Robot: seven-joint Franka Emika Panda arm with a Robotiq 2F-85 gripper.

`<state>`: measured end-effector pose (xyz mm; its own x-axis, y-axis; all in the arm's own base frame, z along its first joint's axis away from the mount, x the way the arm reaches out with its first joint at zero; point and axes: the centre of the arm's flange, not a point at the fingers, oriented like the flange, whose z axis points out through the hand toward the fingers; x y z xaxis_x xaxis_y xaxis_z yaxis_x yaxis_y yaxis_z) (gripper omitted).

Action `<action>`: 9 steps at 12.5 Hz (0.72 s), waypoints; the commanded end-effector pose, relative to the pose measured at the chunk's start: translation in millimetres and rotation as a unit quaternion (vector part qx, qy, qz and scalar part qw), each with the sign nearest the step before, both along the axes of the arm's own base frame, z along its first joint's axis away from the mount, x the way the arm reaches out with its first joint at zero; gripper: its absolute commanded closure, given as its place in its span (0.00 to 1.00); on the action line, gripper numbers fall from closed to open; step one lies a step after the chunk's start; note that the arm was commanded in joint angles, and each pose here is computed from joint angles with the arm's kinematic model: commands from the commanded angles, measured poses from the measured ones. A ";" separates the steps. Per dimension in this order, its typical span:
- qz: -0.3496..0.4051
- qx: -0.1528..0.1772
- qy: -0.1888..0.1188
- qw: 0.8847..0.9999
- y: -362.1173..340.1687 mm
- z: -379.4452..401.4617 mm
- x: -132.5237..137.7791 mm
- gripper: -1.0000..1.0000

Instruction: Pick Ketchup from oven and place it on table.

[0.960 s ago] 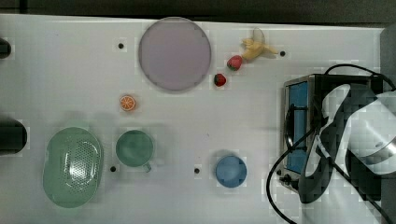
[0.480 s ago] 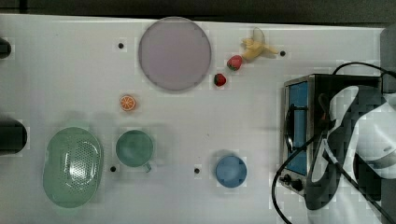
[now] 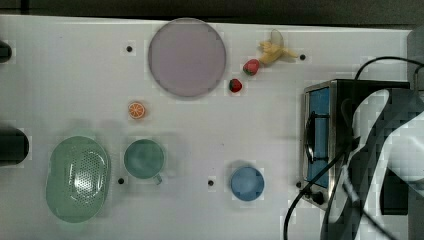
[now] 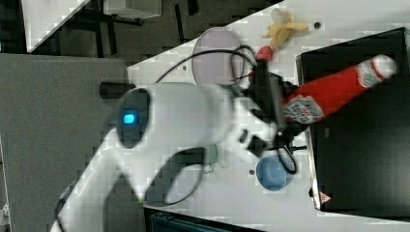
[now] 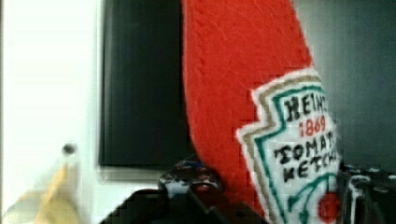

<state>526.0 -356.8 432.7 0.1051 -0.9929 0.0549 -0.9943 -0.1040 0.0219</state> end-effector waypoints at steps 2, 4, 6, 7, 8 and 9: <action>0.149 0.020 -0.027 0.988 131.6 108.4 30.4 0.37; 0.204 0.044 -0.011 0.978 196.0 123.2 33.7 0.37; 0.253 0.054 -0.002 0.966 251.6 127.2 37.8 0.37; 0.273 0.056 0.003 0.960 275.1 122.5 39.1 0.37; 0.289 0.059 0.014 0.955 294.3 112.2 39.4 0.37; 0.300 0.064 0.029 0.951 309.2 97.4 37.9 0.37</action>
